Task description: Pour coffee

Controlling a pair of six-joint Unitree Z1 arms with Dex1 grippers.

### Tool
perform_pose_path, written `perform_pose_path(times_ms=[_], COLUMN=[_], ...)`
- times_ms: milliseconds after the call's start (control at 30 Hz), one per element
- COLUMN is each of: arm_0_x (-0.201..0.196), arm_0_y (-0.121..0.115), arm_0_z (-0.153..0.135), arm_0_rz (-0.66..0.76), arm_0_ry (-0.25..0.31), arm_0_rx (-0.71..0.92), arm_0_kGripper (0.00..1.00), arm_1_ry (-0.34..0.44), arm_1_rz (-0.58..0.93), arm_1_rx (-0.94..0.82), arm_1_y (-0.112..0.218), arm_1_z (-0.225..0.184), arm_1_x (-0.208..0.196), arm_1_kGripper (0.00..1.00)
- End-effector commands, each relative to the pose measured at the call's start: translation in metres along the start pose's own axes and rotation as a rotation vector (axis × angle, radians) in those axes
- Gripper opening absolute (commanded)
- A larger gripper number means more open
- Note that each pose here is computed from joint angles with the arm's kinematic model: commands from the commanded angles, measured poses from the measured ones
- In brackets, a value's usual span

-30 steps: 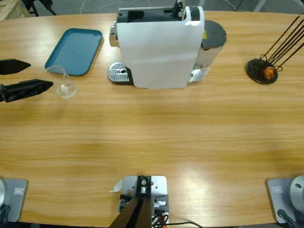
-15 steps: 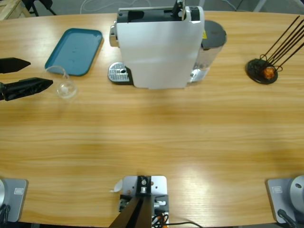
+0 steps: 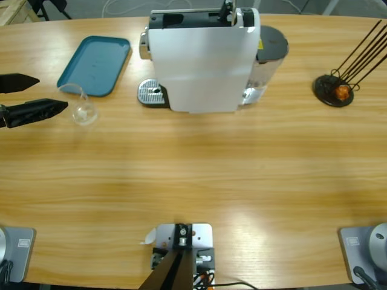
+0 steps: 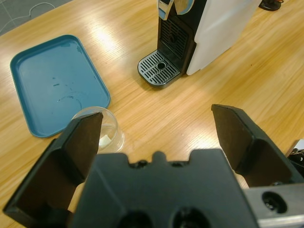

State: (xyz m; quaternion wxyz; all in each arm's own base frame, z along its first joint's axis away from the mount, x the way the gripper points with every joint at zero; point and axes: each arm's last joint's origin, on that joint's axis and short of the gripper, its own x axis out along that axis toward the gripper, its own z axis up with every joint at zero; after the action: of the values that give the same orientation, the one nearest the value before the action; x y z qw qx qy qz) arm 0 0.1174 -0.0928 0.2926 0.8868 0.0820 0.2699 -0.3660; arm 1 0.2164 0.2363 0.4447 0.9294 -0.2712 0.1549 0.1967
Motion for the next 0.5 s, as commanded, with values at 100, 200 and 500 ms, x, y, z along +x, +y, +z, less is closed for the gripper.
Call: perform_pose_path(times_ms=[100,200,500], arm_0_x=[0.009,0.009,0.009], arm_0_y=[0.002,0.002,0.002], arm_0_z=[-0.013,-0.013,-0.014], arm_0_rz=[0.002,0.002,0.002], arm_0_ry=[0.054,0.049,0.051], arm_0_rx=[0.002,0.003,0.002], arm_0_kGripper=[1.000,1.000,1.000], arm_1_ry=[0.047,0.040,0.008], arm_1_rz=[0.054,0.071,0.166], arm_1_rx=[-0.090,-0.102,-0.153], arm_1_y=[0.047,0.062,0.130], arm_1_z=[0.007,0.014,0.029], arm_1_x=[0.047,0.056,0.065], arm_1_kGripper=[0.000,0.000,0.000])
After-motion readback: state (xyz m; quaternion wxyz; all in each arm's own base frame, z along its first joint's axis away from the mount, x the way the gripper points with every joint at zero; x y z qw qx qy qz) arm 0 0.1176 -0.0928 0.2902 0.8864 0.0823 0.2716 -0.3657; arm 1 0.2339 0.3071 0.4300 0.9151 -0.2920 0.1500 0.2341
